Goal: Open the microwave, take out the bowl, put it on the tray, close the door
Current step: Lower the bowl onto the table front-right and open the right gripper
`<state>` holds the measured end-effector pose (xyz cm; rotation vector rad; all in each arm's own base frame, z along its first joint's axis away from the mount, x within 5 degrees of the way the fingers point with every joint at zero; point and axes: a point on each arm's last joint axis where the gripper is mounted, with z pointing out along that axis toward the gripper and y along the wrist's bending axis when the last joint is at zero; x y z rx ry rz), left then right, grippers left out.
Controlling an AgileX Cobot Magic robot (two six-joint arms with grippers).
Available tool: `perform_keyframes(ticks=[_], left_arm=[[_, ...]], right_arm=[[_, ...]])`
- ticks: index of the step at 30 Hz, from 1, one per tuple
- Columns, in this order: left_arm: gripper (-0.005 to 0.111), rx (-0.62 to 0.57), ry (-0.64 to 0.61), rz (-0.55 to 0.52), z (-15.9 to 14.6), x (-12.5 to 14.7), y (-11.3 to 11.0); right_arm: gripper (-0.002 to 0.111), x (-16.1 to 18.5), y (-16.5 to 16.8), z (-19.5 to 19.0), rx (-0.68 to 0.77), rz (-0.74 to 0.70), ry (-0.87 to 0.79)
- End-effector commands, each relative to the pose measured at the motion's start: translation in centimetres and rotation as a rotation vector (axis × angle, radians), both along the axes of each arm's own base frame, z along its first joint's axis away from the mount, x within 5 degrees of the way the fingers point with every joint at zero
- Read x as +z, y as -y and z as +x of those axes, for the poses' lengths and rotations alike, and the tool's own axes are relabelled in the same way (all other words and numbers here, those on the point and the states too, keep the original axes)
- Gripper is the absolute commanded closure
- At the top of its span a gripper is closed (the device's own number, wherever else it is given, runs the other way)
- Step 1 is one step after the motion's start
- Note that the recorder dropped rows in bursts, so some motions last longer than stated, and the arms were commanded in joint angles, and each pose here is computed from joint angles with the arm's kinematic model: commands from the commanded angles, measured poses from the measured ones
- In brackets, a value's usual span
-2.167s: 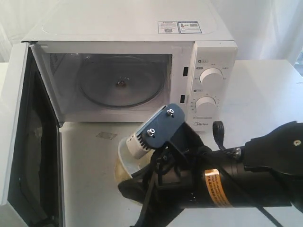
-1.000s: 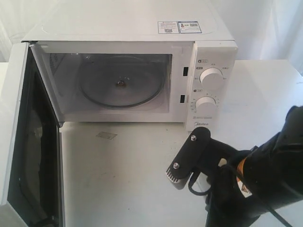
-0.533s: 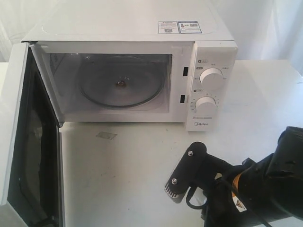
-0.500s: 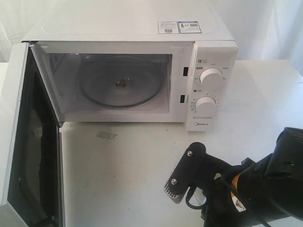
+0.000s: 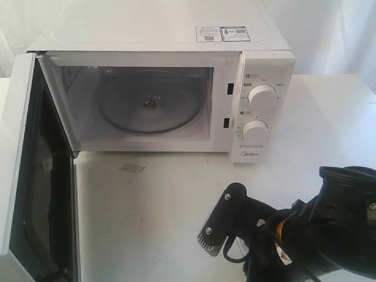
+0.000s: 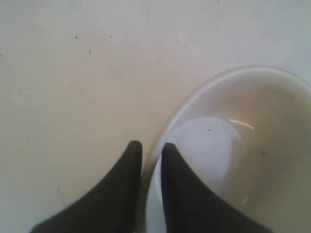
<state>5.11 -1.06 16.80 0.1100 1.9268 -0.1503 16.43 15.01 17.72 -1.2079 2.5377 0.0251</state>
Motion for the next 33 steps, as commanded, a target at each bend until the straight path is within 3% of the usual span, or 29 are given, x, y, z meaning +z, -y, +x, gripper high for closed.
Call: perform_keyframes(ticks=[1, 3, 9, 17, 27, 33], left_arm=[[0.107, 0.001, -0.003, -0.01, 0.0, -0.1, 0.0], [0.107, 0.001, -0.003, -0.01, 0.0, -0.1, 0.0], [0.107, 0.001, -0.003, -0.01, 0.0, -0.1, 0.0], [0.107, 0.001, -0.003, -0.01, 0.0, -0.1, 0.0], [0.107, 0.001, -0.003, -0.01, 0.0, -0.1, 0.0], [0.107, 0.001, -0.003, -0.01, 0.0, -0.1, 0.0]], right_arm=[[0.071, -0.1, 0.0, -0.1, -0.002, -0.001, 0.002], [0.064, -0.1, 0.0, -0.1, -0.002, 0.0, 0.003], [0.063, 1.3, 0.1, -0.1, -0.004, 0.044, 0.046], [0.063, 8.5, 1.1, -1.0, -0.039, 0.21, 0.213], [0.068, 15.4, 5.2, -4.9, -0.105, 0.405, 0.372], [0.068, 15.3, 7.3, -5.7, -0.158, 0.28, 0.377]])
